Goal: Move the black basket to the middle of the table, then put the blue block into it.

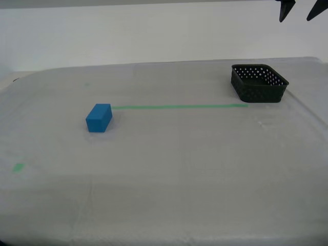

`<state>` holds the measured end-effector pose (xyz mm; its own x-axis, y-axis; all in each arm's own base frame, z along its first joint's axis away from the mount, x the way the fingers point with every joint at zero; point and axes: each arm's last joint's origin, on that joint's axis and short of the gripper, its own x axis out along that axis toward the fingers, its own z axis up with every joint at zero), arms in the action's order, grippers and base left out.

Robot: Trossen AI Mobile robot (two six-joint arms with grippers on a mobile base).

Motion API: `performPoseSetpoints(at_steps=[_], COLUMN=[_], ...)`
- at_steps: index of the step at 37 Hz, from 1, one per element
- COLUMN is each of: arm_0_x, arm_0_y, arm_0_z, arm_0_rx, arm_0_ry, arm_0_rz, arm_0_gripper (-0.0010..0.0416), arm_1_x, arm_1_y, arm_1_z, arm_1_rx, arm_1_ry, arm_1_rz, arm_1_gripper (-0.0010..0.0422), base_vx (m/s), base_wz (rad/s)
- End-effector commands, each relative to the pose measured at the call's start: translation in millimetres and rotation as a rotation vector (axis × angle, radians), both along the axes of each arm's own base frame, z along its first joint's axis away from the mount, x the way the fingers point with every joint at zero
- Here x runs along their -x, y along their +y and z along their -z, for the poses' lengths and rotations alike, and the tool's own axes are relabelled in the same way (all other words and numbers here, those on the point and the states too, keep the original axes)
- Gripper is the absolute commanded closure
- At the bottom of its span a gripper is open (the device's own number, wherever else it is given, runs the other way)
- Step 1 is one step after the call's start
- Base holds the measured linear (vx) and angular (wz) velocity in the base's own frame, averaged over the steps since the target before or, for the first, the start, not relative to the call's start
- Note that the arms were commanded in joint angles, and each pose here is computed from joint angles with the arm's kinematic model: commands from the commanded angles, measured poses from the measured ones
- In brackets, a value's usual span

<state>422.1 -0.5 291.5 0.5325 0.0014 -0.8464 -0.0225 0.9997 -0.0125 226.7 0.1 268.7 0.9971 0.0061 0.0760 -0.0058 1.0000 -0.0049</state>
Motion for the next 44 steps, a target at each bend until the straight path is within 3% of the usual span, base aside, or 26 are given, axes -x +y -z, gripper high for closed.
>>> performPoseSetpoints(at_steps=[1,16,31,44], arm_0_x=[1.0,6.1,4.8,-0.7], arm_0_y=[0.1,0.4,-2.4,-4.3], arm_0_z=[-0.4,1.2,1.3,0.1], arm_0_rx=[0.001,0.0,0.004,0.035], arm_0_ry=[0.008,0.067,0.053,-0.007], arm_0_rz=[0.001,0.006,0.033,0.06], arm_0_gripper=[0.0069,0.0099,0.0088,0.0017], arm_1_x=[0.1,0.1,0.1,0.1], arm_1_y=[0.0,-0.1,-0.1,-0.1], arm_1_z=[-0.8,-0.8,-0.8,-0.8], arm_1_rx=[-0.001,-0.002,-0.002,-0.002], arm_1_ry=[-0.006,-0.006,-0.006,-0.006], arm_1_rz=[-0.001,-0.001,-0.001,0.0], arm_1_gripper=[0.0412,0.0412,0.0412,0.0412], base_vx=[0.0,0.0,0.0,0.0], base_wz=[0.0,0.0,0.0,0.0])
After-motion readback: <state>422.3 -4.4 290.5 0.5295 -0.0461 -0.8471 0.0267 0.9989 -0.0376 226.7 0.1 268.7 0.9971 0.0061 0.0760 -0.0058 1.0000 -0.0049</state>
